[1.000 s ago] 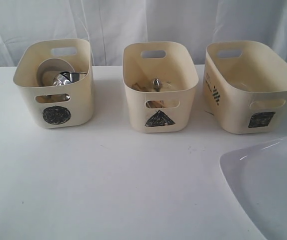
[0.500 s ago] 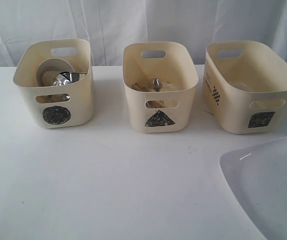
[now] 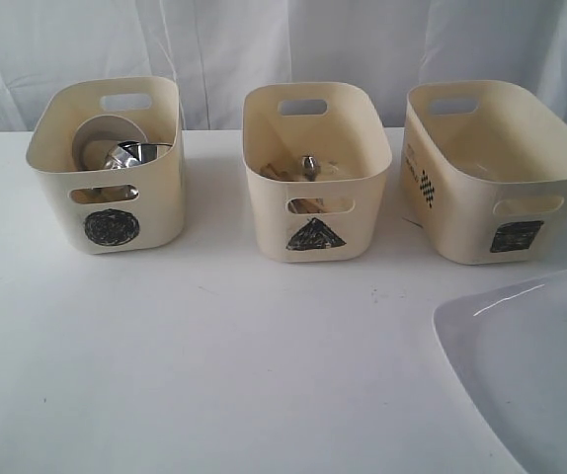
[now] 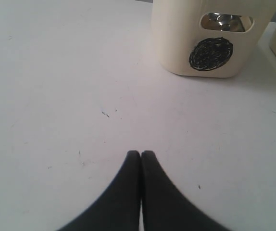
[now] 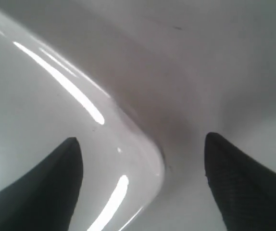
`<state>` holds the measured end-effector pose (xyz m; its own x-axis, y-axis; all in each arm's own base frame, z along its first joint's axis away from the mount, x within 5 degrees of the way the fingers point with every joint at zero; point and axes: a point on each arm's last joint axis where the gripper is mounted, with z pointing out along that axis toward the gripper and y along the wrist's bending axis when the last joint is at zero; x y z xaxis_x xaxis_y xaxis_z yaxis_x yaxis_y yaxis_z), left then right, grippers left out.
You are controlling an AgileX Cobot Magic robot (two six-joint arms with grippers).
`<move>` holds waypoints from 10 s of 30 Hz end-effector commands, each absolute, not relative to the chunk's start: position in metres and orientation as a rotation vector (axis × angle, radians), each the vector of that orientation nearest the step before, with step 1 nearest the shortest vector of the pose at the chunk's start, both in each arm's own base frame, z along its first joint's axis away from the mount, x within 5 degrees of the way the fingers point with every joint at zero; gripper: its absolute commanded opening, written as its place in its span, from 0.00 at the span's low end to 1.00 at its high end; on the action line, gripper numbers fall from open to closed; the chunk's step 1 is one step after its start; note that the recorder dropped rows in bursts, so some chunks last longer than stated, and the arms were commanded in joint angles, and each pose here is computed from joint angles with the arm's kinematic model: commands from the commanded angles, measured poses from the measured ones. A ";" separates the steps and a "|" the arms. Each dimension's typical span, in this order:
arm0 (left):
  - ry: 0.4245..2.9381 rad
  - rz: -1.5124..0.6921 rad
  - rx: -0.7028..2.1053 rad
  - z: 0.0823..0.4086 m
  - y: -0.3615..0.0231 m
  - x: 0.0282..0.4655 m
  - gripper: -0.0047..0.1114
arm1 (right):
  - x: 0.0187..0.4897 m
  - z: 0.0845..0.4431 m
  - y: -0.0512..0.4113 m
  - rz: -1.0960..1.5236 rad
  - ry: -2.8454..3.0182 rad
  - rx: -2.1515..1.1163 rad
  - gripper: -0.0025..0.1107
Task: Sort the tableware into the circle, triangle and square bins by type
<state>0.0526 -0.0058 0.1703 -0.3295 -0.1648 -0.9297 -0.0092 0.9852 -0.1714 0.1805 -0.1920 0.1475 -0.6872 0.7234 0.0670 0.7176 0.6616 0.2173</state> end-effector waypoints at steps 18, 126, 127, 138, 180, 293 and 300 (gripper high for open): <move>1.899 -0.171 -0.124 0.169 -0.006 0.053 0.04 | 0.197 0.090 -0.183 0.816 2.809 1.126 0.43; 1.898 -0.170 -0.124 0.169 -0.006 0.053 0.04 | 0.215 0.319 -0.117 0.487 2.044 0.525 0.02; 1.898 -0.170 -0.124 0.169 -0.006 0.053 0.04 | 0.217 0.318 -0.118 0.494 2.030 0.528 0.02; 1.898 -0.169 -0.122 0.169 -0.006 0.053 0.04 | 0.238 0.317 -0.143 0.456 1.798 0.617 0.02; 1.898 -0.169 -0.122 0.169 -0.006 0.053 0.04 | 0.415 0.298 -0.146 0.073 1.819 0.141 0.02; 1.898 -0.169 -0.123 0.169 -0.006 0.053 0.04 | 0.053 0.180 -0.004 0.032 1.843 0.230 0.02; 1.898 -0.169 -0.123 0.169 -0.006 0.053 0.04 | 0.053 0.180 -0.002 0.003 1.847 0.129 0.02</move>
